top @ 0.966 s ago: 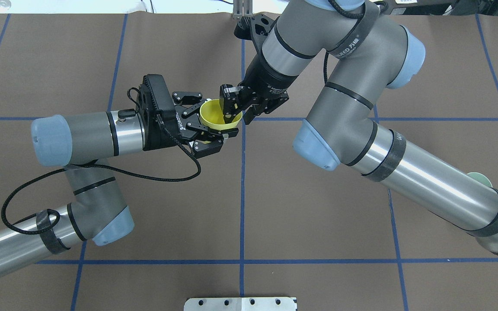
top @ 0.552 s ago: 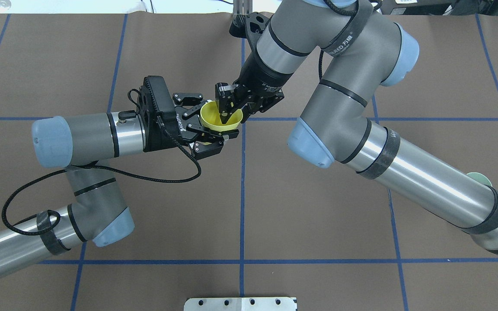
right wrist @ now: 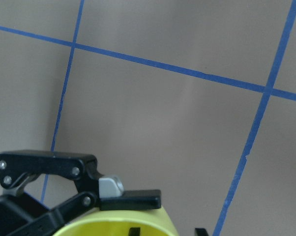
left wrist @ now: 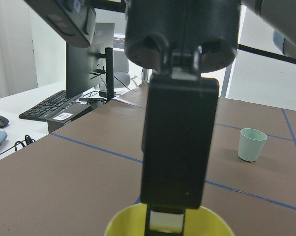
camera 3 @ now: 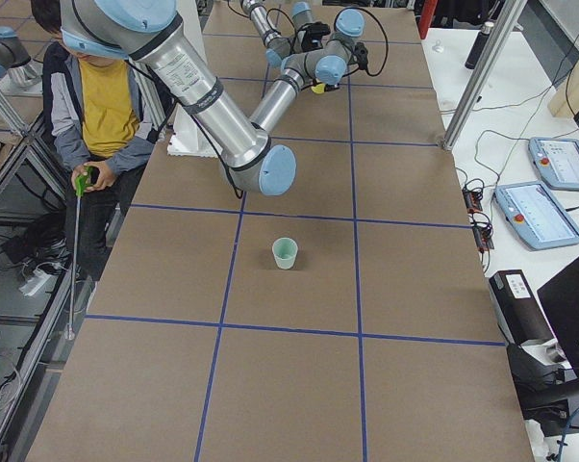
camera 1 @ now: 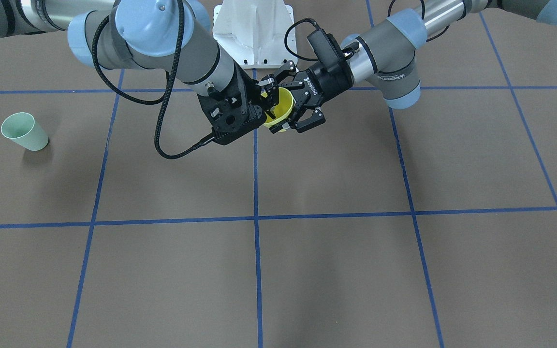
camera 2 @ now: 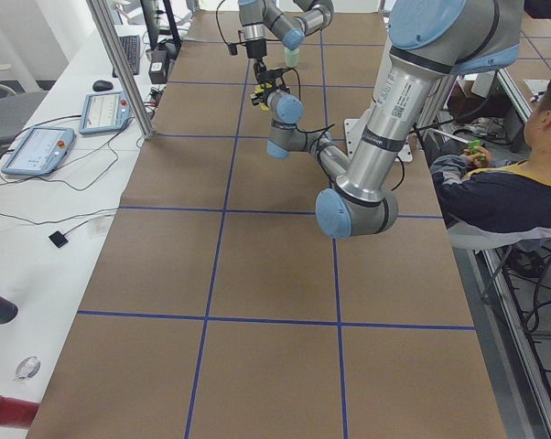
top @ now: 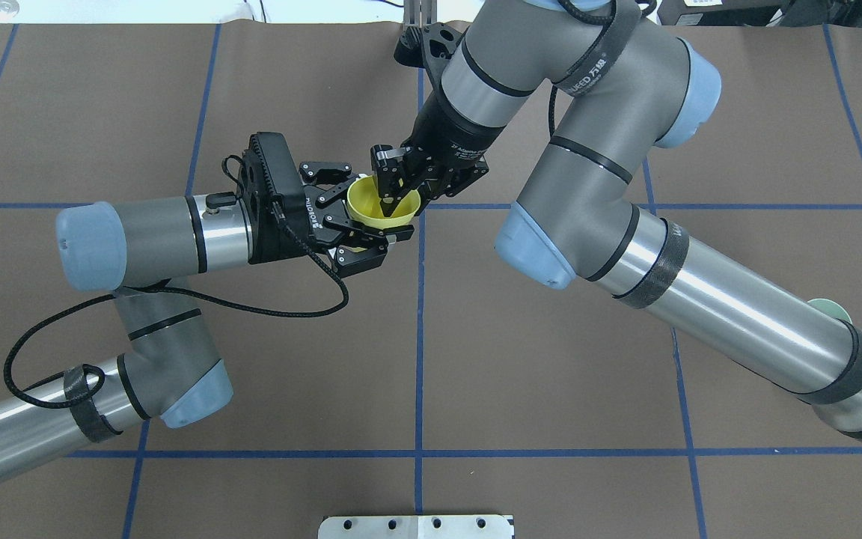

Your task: Transfer and stack yellow cup on green cup

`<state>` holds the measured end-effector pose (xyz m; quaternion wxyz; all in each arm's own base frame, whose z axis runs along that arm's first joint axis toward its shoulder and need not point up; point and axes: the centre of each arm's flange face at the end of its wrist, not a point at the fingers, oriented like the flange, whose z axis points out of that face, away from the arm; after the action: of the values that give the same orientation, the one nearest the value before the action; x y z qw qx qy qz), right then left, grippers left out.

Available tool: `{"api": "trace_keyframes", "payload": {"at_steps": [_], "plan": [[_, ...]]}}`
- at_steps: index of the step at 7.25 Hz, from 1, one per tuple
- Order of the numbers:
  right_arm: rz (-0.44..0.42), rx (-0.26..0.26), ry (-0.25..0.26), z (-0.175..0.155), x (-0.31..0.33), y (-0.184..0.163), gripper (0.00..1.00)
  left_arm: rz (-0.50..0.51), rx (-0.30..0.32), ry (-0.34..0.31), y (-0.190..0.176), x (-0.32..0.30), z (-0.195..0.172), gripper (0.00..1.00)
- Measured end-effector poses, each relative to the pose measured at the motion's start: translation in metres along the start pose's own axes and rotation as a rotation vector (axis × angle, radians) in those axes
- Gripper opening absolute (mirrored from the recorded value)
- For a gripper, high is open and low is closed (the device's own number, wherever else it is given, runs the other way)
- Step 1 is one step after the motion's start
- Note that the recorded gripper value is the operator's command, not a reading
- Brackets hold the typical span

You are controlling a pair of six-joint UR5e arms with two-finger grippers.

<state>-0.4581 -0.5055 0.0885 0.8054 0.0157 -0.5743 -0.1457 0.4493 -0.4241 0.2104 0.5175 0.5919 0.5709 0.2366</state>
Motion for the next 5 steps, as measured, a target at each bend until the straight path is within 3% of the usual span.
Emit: {"api": "trace_keyframes", "payload": {"at_steps": [1, 2, 5], "plan": [[0.0, 0.0, 0.0, -0.0007, 0.0008, -0.0002, 0.0, 0.0, 0.0, 0.0, -0.0001, -0.0002, 0.0, 0.95], [-0.003, 0.003, -0.001, -0.0014, 0.0001, 0.0002, 0.0, 0.001, 0.001, 0.0, -0.001, 0.0001, 0.0006, 0.99], [-0.005, 0.013, 0.002, -0.0031, -0.0012, 0.0, 0.0, 0.001, 0.004, 0.001, -0.0026, 0.0005, 0.0012, 0.99]]}}
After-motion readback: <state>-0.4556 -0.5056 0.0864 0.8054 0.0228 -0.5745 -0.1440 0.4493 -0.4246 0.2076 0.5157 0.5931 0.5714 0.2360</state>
